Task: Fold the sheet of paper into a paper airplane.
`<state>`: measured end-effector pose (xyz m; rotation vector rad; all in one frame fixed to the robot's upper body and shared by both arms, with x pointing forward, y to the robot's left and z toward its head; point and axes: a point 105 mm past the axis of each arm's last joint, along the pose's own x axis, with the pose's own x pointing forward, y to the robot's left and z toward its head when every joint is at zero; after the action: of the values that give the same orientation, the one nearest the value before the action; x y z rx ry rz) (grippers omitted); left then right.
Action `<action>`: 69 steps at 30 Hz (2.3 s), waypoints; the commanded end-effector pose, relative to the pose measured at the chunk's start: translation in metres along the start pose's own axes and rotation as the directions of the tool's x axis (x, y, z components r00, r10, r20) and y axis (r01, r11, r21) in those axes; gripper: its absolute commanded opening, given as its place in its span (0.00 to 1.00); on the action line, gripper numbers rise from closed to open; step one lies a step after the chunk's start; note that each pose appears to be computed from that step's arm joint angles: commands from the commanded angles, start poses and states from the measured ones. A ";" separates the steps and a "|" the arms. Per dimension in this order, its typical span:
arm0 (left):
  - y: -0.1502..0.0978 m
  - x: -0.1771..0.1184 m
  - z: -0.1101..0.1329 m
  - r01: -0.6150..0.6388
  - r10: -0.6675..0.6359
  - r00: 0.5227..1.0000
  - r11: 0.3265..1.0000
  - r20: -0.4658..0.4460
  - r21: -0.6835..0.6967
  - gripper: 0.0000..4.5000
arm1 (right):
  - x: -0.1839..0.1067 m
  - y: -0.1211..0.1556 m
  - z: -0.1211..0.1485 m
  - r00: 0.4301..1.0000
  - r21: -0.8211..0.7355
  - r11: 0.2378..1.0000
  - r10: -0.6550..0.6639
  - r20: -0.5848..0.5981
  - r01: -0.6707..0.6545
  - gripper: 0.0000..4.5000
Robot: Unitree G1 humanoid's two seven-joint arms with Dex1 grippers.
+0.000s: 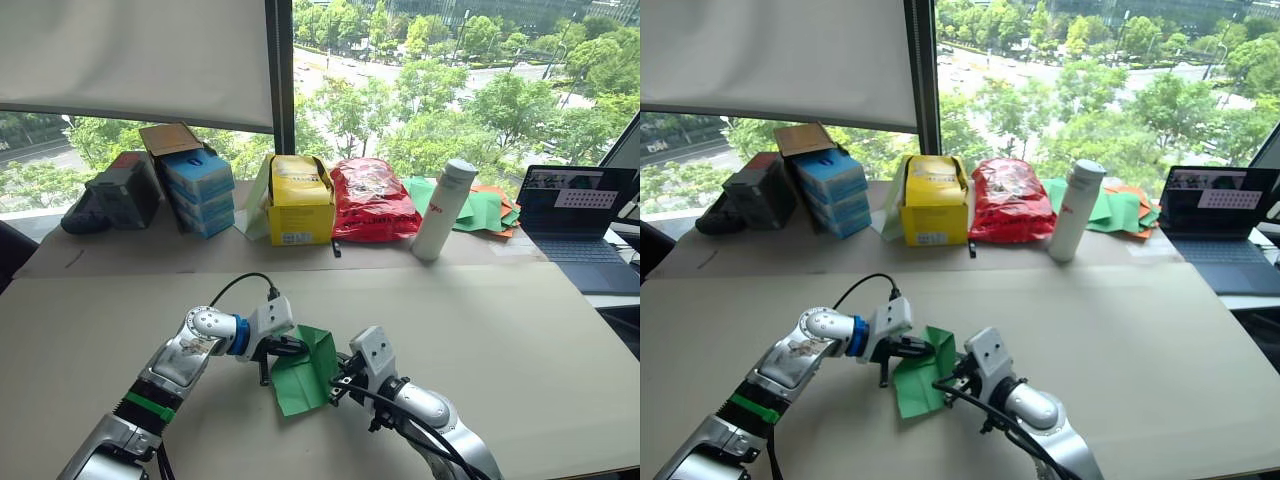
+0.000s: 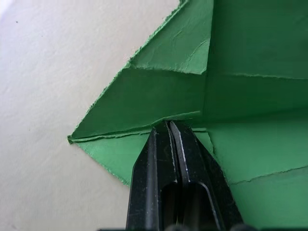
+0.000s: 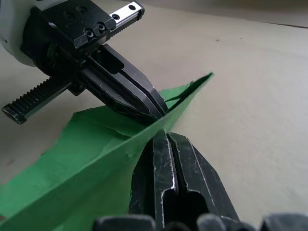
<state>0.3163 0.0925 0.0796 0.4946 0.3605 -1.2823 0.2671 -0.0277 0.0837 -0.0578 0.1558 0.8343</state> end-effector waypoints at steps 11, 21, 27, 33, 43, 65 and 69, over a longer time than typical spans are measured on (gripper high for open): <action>0.006 -0.012 -0.017 -0.065 0.064 0.998 0.997 -0.024 -0.032 0.01 | 0.012 0.009 0.014 0.996 -0.059 0.994 0.091 0.023 -0.090 0.00; 0.012 -0.045 -0.012 -0.199 0.199 0.980 0.978 -0.006 -0.058 0.01 | 0.025 0.011 -0.004 0.986 -0.114 0.981 0.145 -0.085 -0.154 0.00; 0.007 -0.053 -0.015 -0.257 0.259 0.966 0.960 0.005 -0.110 0.01 | 0.028 0.017 -0.016 0.968 -0.141 0.966 0.197 -0.153 -0.219 0.00; 0.017 -0.080 0.001 -0.350 0.357 0.933 0.929 0.051 -0.117 0.01 | 0.030 0.012 -0.024 0.958 -0.144 0.961 0.203 -0.205 -0.234 0.00; -0.025 -0.051 -0.014 -0.193 0.216 0.973 0.955 0.082 -0.227 0.01 | 0.030 0.008 -0.023 0.957 -0.141 0.962 0.200 -0.211 -0.233 0.00; -0.029 -0.038 -0.040 -0.177 0.170 0.983 0.979 -0.074 -0.098 0.01 | 0.065 -0.031 -0.022 0.951 -0.174 0.974 0.088 -0.295 -0.145 0.00; -0.030 -0.038 -0.040 -0.179 0.172 0.982 0.979 -0.076 -0.097 0.01 | 0.071 -0.035 -0.021 0.955 -0.170 0.976 0.081 -0.286 -0.134 0.00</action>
<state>0.2823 0.1362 0.0731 0.4583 0.3726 -1.0787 0.3334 0.0116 0.0730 -0.3317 0.2635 0.9958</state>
